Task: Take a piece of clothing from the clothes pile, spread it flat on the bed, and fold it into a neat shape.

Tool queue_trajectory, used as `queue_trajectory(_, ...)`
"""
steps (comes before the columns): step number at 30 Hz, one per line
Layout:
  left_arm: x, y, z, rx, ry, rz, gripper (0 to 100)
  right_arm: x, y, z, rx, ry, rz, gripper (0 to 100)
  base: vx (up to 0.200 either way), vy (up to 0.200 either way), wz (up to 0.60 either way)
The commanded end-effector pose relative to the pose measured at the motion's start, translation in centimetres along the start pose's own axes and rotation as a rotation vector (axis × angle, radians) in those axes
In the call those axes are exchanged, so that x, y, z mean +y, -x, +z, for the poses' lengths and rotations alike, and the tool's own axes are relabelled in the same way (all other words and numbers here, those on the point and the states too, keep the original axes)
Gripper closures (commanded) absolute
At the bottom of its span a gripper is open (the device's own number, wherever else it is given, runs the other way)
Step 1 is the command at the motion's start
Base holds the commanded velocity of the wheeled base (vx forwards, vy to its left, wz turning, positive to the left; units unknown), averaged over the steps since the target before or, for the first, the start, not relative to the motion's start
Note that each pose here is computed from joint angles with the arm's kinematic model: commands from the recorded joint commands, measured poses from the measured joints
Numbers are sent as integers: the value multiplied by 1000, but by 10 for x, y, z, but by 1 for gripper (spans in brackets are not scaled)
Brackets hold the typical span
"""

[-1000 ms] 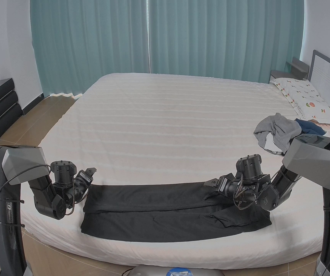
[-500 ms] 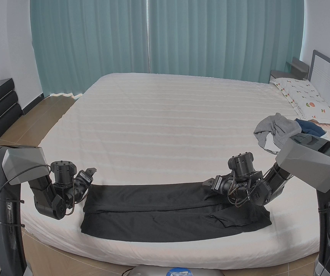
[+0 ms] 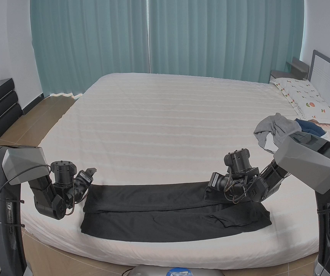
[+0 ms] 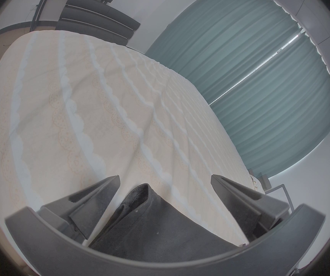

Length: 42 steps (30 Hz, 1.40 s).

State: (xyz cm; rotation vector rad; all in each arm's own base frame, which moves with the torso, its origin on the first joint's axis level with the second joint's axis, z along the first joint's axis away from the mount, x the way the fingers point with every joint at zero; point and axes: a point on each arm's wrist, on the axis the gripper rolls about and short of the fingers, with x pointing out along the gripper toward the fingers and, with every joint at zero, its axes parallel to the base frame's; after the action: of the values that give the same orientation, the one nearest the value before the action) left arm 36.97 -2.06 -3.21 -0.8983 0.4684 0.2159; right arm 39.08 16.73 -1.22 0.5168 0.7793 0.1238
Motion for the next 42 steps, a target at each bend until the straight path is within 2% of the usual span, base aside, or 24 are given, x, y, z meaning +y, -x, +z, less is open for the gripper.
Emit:
queue_trajectory(1, 1, 0, 0, 1, -1, 1, 0, 4, -4, 1, -9, 2, 14, 100, 0, 0, 0)
queue_trajectory(9, 1, 0, 0, 1, -1, 1, 0, 6, -9, 1, -15, 4, 22, 100, 0, 0, 0)
queue_trajectory(13, 1, 0, 0, 1, -1, 1, 0, 10, 5, 15, -48, -4, 39, 100, 0, 0, 0)
queue_trajectory(14, 1, 0, 0, 1, -1, 1, 0, 10, 9, 17, -52, -6, 39, 0, 0, 0, 0)
queue_trajectory(20, 0, 0, 0, 0, -1, 0, 0, 9, 24, 20, -52, -6, 33, 0, 0, 0, 0)
queue_trajectory(25, 1, 0, 0, 1, -1, 1, 0, -8, 27, -2, 22, 74, -17, 0, 0, 0, 0)
queue_trajectory(31, 0, 0, -1, 0, -1, 0, 0, -10, 14, -15, 66, 84, -25, 0, 0, 0, 0)
queue_trajectory(38, 0, 0, -1, -1, -3, 1, 0, -1, -4, -17, 63, 94, 3, 0, 0, 0, 0)
queue_trajectory(42, 0, 0, -1, -3, -4, 2, 0, 6, -17, -10, 23, 90, 34, 0, 0, 0, 0)
